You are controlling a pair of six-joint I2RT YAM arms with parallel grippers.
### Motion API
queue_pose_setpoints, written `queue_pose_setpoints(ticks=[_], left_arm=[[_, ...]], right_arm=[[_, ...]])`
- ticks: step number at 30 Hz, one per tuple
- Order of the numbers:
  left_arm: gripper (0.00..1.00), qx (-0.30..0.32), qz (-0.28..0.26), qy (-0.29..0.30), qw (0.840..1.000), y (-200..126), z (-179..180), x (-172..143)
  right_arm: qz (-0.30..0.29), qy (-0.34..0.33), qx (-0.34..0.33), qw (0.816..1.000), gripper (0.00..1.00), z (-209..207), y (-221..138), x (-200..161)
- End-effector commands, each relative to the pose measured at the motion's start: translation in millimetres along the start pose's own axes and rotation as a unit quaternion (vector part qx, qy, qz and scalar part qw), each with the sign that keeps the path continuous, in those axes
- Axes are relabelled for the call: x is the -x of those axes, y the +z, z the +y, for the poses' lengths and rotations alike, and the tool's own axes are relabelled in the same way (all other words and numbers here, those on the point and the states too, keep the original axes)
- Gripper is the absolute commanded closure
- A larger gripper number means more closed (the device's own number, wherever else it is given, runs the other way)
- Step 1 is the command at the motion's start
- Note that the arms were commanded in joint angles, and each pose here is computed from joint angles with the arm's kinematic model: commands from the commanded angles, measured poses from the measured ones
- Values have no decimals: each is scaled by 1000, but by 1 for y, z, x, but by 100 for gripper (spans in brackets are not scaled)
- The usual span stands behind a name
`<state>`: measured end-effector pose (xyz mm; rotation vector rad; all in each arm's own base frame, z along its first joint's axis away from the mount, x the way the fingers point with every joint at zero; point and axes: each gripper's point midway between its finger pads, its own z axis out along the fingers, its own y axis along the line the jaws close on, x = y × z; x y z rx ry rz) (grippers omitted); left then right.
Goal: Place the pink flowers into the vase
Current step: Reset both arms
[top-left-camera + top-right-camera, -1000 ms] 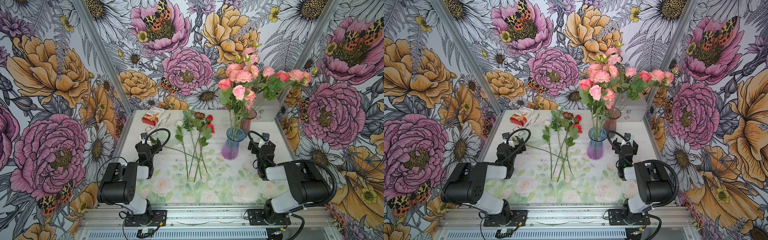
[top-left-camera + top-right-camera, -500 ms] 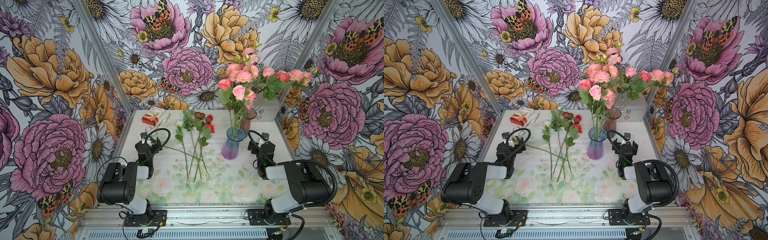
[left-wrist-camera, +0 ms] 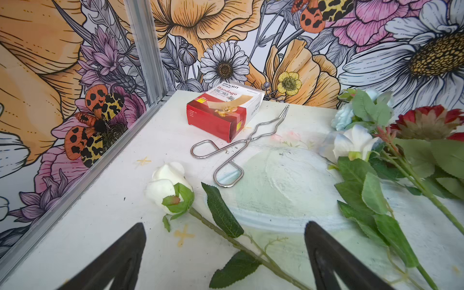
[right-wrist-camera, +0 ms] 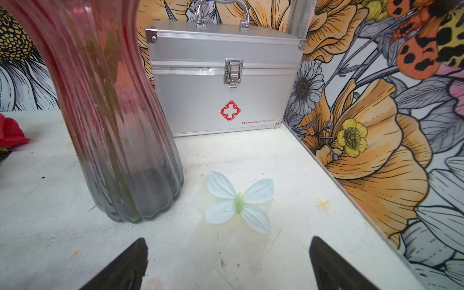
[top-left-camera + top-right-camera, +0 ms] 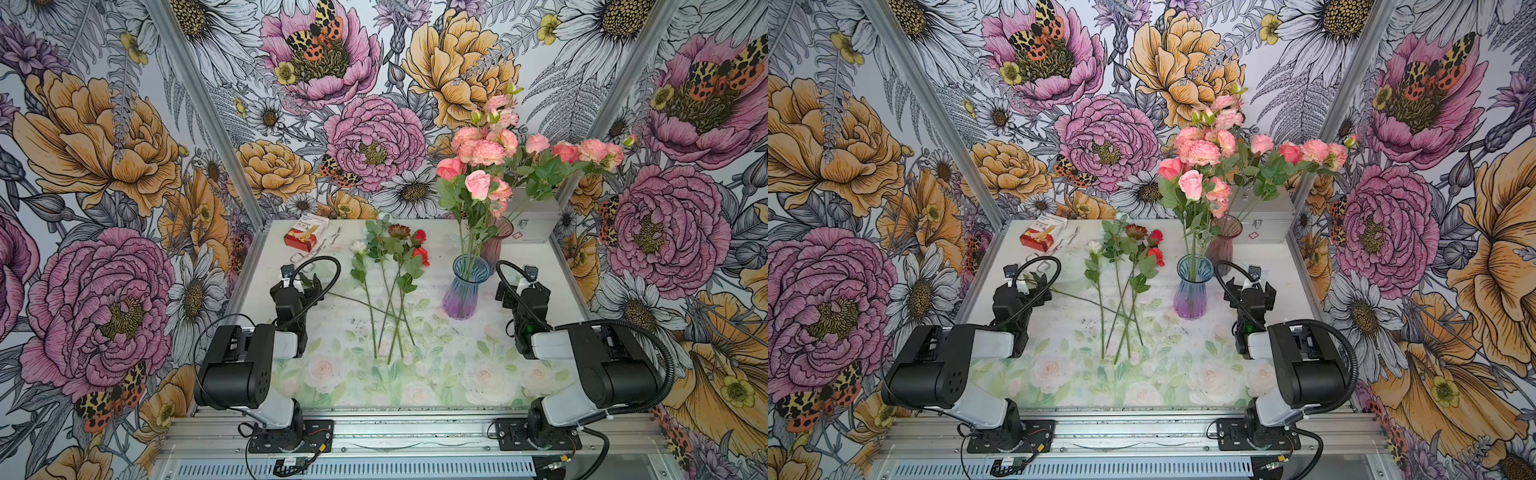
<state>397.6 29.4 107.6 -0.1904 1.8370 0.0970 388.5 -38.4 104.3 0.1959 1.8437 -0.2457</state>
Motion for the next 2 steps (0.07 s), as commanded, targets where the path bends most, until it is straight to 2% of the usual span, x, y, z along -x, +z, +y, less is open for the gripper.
queue_pose_setpoints(ticks=[1, 2], left_arm=[[2, -13, -19, 6, 1000, 0, -7, 11], [1, -13, -19, 6, 1000, 0, -7, 11]], right_arm=[[-17, 10, -7, 1000, 0, -2, 2, 12], [-19, 12, -8, 1000, 0, -3, 1, 13]])
